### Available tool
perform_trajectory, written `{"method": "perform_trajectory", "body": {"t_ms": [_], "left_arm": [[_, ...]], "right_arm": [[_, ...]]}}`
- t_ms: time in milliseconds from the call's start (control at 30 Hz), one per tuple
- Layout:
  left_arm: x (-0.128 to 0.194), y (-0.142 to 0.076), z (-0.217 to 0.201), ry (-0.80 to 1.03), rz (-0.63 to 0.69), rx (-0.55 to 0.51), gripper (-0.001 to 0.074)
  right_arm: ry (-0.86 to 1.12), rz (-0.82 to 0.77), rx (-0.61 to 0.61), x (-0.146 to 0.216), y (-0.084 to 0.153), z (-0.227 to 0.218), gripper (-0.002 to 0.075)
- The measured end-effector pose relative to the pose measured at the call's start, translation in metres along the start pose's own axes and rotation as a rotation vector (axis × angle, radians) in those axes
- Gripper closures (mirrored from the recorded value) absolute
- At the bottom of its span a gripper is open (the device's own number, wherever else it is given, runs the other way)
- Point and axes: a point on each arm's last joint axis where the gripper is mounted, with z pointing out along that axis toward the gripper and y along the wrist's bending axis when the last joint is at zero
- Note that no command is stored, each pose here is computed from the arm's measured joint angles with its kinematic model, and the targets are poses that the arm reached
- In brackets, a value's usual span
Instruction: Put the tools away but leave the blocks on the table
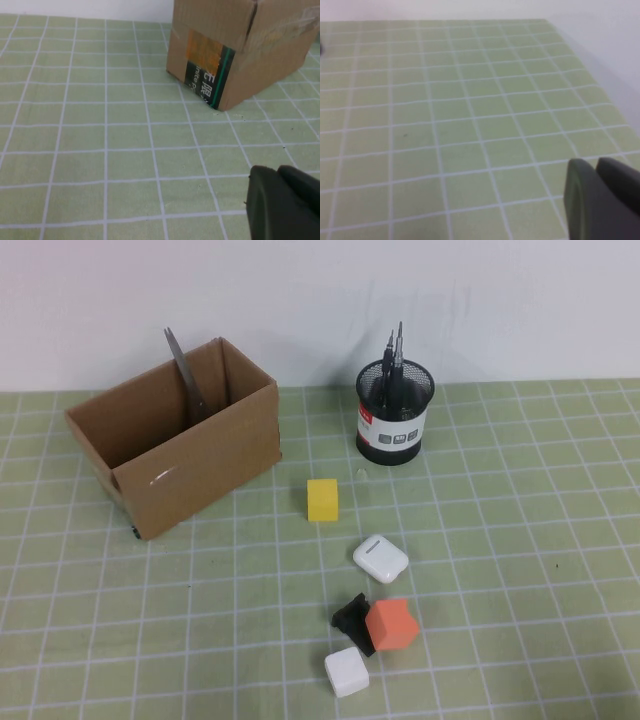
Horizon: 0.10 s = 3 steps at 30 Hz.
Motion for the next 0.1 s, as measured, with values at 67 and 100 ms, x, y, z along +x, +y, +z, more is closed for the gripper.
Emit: {"method": "perform_trajectory", "body": {"t_ms": [67,100], "left_arm": [[0.0,0.0,0.0,0.0,0.0,0.0,0.0738],[0.0,0.0,0.0,0.0,0.0,0.0,0.0738]], "right_arm": [[0.0,-0.007,-0.022,0.0,0.0012,0.0,0.0734],[0.0,-0.008,-0.028,0.0,0.0015,0.0,0.0734]]}}
